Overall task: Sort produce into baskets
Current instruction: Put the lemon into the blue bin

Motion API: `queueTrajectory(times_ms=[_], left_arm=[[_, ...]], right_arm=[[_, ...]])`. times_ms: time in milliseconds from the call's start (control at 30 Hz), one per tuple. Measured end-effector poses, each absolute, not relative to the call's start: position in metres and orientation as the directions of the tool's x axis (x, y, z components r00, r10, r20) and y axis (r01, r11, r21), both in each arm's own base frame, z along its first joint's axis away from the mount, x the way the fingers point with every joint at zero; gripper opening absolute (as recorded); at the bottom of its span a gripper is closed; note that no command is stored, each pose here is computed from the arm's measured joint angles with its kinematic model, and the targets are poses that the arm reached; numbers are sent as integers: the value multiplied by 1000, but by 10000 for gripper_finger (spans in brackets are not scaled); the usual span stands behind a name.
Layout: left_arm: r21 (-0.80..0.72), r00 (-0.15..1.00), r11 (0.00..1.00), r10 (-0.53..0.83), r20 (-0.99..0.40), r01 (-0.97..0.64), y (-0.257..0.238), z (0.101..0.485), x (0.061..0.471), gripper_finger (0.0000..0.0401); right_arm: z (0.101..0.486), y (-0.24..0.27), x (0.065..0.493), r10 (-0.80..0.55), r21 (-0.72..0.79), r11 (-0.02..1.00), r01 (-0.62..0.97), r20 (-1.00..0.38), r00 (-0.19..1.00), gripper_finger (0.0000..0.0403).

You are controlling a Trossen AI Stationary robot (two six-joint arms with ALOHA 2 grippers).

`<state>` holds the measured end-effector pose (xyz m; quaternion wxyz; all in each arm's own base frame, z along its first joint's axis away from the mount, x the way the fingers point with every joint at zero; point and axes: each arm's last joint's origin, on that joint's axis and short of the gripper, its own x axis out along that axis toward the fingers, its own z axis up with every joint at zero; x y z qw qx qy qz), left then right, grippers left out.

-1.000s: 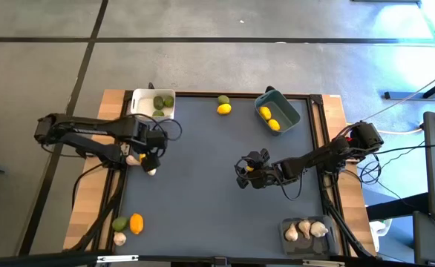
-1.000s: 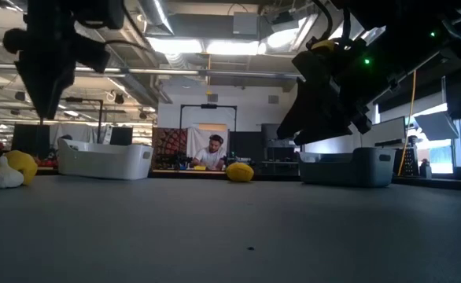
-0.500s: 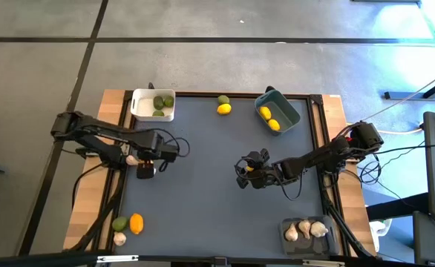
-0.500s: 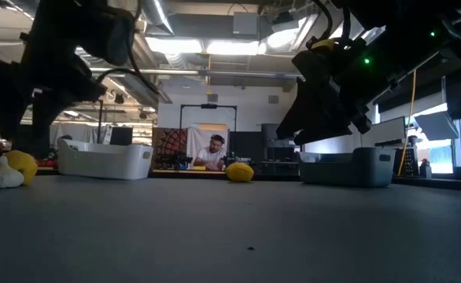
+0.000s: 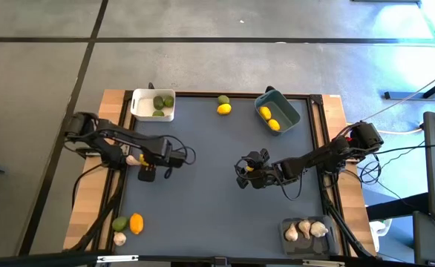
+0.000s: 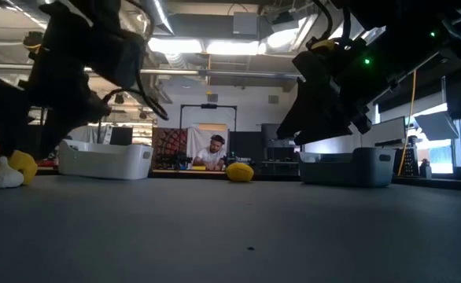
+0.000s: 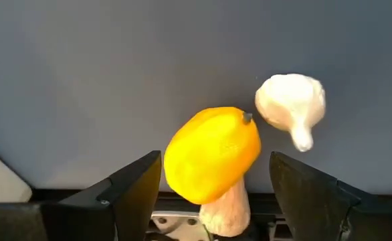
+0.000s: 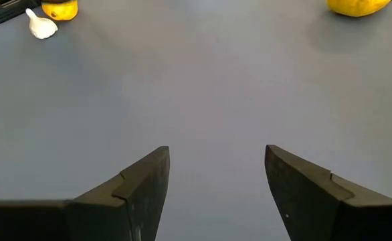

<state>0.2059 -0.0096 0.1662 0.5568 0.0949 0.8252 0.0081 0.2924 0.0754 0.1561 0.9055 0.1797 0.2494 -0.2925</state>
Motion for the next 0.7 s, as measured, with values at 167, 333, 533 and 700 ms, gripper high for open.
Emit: queueTrajectory(times_ms=[167, 333, 533, 700], left_arm=[[71, -404, 983, 134, -905, 168, -10, 147, 203, 274], [78, -443, 983, 145, -885, 167, -10, 137, 198, 261], [79, -402, 982, 143, -904, 173, -10, 135, 202, 169], [83, -390, 982, 143, -909, 169, -10, 135, 203, 139]], right_arm=[[156, 75, 292, -440, 179, 765, 619, -557, 704, 243], [156, 76, 292, -440, 179, 765, 619, -557, 704, 244], [156, 75, 292, -449, 175, 762, 624, -552, 703, 244], [156, 75, 292, -448, 175, 762, 623, -553, 703, 244]])
